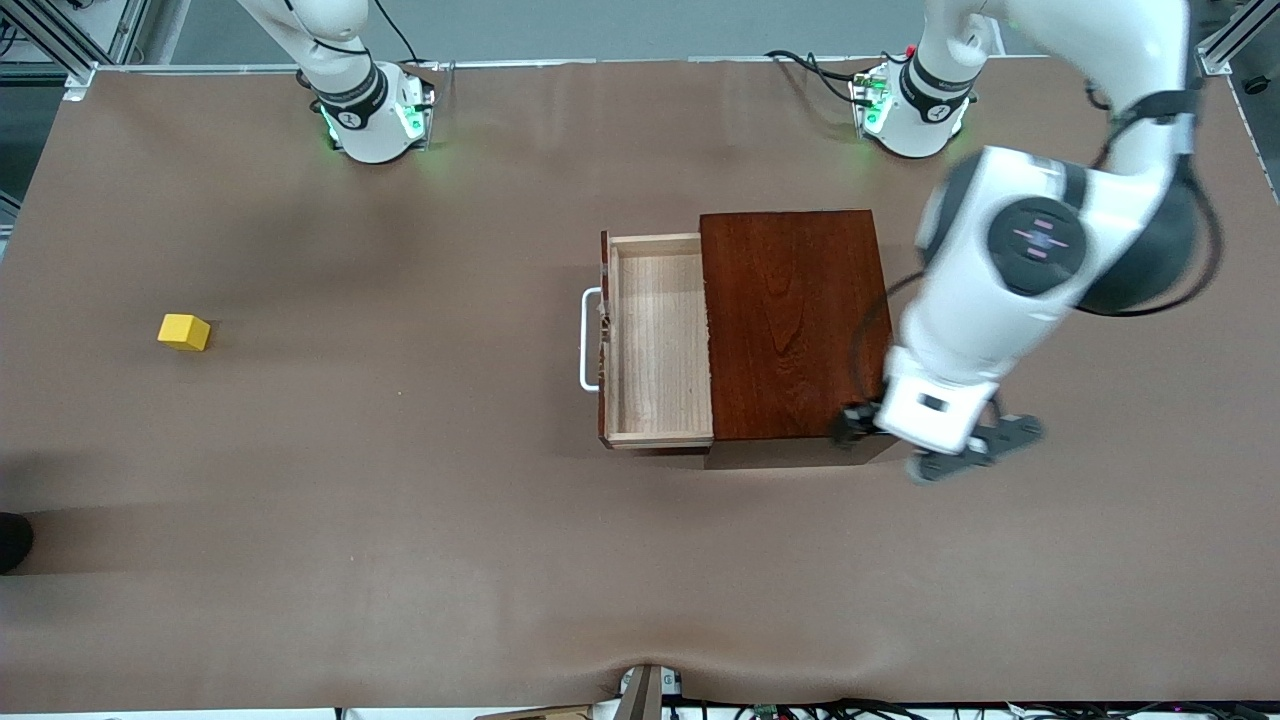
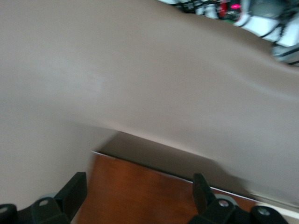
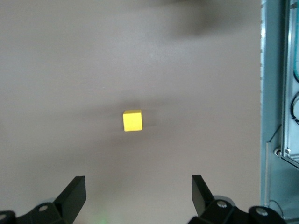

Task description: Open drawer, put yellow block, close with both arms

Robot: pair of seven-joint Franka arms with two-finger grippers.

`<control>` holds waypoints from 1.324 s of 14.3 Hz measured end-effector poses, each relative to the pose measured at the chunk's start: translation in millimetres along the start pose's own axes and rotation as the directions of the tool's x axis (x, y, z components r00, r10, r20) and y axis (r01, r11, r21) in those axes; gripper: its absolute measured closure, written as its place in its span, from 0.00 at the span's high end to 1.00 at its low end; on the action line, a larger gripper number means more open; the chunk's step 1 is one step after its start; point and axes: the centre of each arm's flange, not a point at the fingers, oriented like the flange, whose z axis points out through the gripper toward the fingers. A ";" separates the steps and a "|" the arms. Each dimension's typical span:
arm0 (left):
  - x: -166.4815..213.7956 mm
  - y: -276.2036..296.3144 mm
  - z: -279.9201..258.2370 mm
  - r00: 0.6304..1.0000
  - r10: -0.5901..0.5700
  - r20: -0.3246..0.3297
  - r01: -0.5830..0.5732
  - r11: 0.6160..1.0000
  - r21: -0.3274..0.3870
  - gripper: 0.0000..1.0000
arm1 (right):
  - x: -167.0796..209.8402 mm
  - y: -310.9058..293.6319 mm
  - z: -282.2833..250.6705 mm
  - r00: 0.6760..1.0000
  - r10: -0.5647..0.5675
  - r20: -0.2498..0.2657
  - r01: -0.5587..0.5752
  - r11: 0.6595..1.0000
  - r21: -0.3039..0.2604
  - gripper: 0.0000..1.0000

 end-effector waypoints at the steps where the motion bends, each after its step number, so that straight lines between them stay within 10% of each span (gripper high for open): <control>1: 7.7 -25.6 0.8 1.000 0.026 0.011 -0.026 1.000 0.010 1.00 | 3.9 3.2 31.1 1.000 -0.009 -0.001 0.009 1.000 0.002 1.00; 10: 19.5 -169.6 -40.1 0.971 0.238 0.019 -0.238 0.971 0.018 1.00 | 37.3 -19.5 286.4 0.996 -0.089 0.005 0.088 0.992 0.087 1.00; 19: 10.8 -193.9 -42.8 0.919 0.385 0.081 -0.388 0.922 0.014 1.00 | 32.2 -35.0 337.2 0.992 -0.123 -0.020 0.125 0.989 0.083 1.00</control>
